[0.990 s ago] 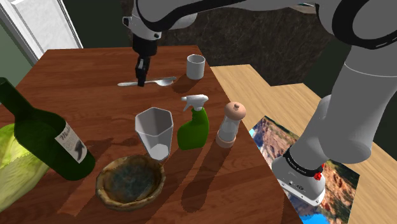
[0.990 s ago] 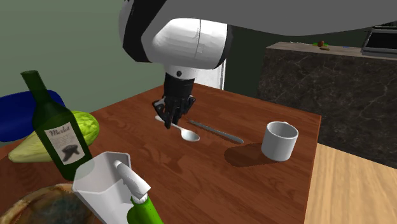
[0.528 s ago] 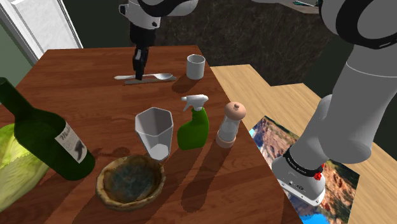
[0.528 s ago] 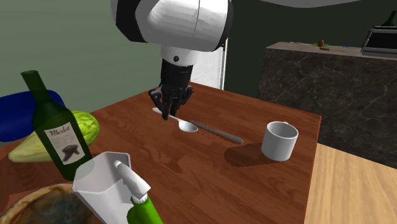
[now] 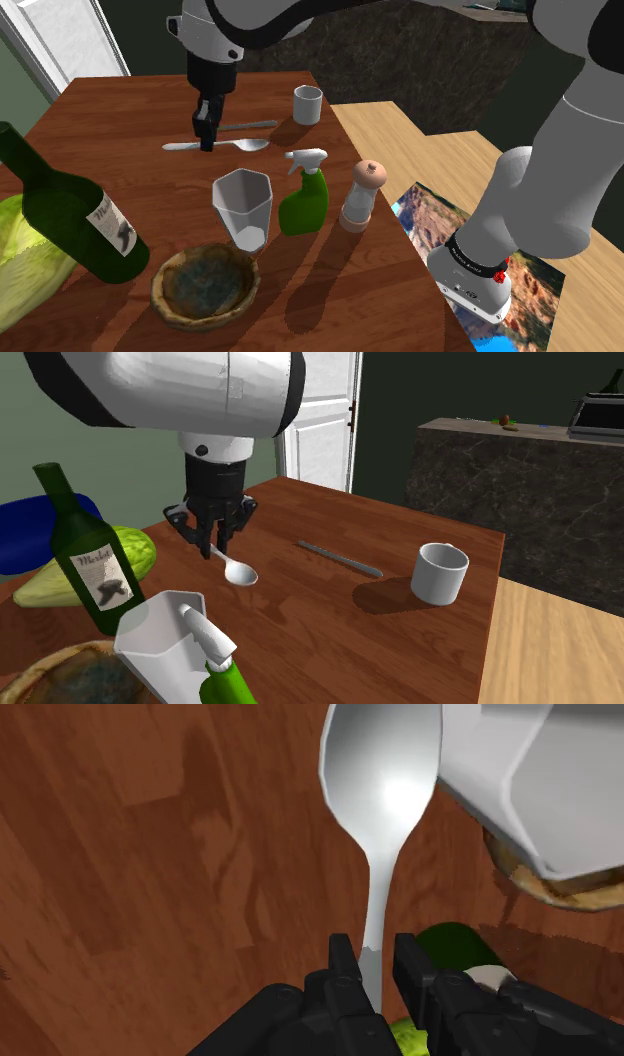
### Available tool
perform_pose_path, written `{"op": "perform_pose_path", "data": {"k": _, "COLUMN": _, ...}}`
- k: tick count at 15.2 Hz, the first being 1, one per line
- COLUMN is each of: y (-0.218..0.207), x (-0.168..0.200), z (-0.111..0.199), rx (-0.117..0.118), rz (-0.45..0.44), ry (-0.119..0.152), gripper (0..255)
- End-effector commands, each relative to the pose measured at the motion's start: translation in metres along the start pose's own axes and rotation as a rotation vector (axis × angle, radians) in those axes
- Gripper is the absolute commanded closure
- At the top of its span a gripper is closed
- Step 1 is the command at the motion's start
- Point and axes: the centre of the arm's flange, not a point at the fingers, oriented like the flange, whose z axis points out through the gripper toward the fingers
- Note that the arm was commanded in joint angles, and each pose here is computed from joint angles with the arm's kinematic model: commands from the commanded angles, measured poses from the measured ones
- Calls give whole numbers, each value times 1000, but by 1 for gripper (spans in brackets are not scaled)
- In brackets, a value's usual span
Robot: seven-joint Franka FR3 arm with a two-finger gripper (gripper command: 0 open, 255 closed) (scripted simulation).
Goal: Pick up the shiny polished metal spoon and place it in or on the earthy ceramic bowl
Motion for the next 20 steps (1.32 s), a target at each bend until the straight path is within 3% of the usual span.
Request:
{"op": "perform_pose_path", "data": {"k": 1, "y": -26, "x": -4, "z": 3, "rx": -1, "rz": 1, "ry": 0, "gripper": 255}}
{"op": "perform_pose_path", "data": {"k": 16, "y": -223, "x": -9, "z": 19, "rx": -1, "rz": 1, "ry": 0, "gripper": 255}}
{"op": "perform_pose_path", "data": {"k": 20, "y": -221, "x": -13, "z": 39, "rx": -1, "rz": 1, "ry": 0, "gripper": 255}}
